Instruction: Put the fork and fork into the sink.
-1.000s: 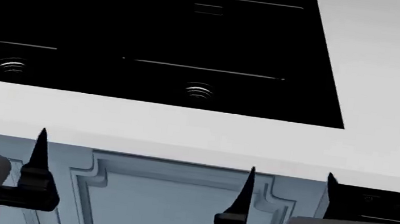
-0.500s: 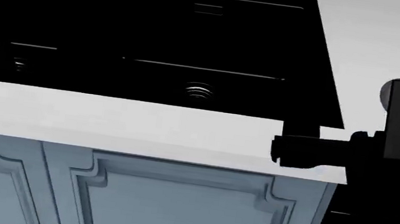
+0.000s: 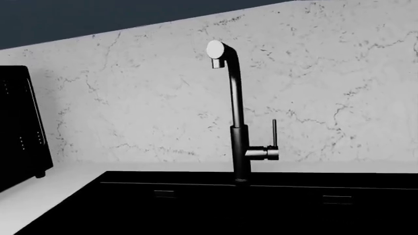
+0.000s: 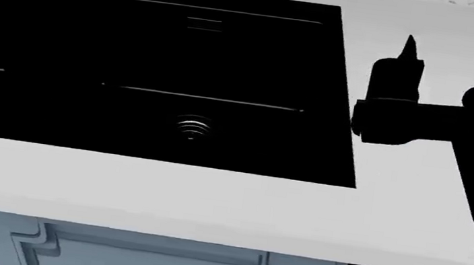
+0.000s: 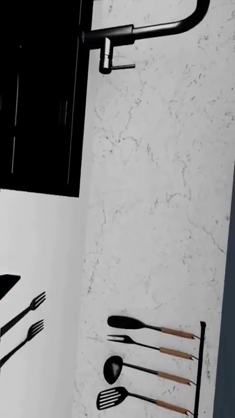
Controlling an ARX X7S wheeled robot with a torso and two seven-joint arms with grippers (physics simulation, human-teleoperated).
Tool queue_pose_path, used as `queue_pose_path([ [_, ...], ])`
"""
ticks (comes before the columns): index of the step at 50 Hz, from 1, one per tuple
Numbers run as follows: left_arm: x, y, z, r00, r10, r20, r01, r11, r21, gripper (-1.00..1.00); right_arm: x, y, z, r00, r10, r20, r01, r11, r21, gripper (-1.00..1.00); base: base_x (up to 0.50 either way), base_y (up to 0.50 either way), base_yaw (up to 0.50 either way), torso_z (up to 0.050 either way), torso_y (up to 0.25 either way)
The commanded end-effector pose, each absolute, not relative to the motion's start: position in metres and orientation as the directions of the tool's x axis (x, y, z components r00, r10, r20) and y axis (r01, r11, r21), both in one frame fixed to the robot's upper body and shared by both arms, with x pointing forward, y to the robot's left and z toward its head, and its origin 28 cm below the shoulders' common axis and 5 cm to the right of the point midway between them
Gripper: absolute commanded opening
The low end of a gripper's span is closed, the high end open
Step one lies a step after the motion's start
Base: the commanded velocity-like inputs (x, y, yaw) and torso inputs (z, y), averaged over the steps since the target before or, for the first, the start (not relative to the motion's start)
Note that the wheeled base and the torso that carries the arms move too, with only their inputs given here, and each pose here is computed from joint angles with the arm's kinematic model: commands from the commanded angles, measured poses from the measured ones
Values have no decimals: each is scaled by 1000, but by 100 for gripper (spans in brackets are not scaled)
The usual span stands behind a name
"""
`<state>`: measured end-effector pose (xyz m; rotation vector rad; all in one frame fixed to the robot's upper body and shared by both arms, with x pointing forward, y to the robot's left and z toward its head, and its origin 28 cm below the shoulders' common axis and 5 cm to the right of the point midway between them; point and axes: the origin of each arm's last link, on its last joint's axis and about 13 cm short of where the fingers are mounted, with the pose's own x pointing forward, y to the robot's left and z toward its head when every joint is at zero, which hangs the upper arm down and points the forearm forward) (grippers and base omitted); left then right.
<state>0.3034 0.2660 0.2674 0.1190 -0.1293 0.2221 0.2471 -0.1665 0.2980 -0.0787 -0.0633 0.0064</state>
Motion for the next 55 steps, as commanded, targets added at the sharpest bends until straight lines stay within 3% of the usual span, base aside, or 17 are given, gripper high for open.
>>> queue_pose_path([
  [1, 304, 268, 268, 968, 215, 132, -230, 967, 112, 100, 246, -167, 303, 998, 34, 57, -30, 997, -69, 100, 352, -406, 0, 0, 0],
  [34, 304, 270, 263, 969, 219, 116, -231, 968, 99, 100, 246, -165, 304, 996, 66, 52, -62, 995, -81, 100, 68, -497, 0, 0, 0],
  [55, 302, 271, 264, 970, 217, 110, -227, 969, 96, 100, 246, -163, 304, 992, 98, 73, -91, 992, -92, 100, 419, -272, 0, 0, 1],
])
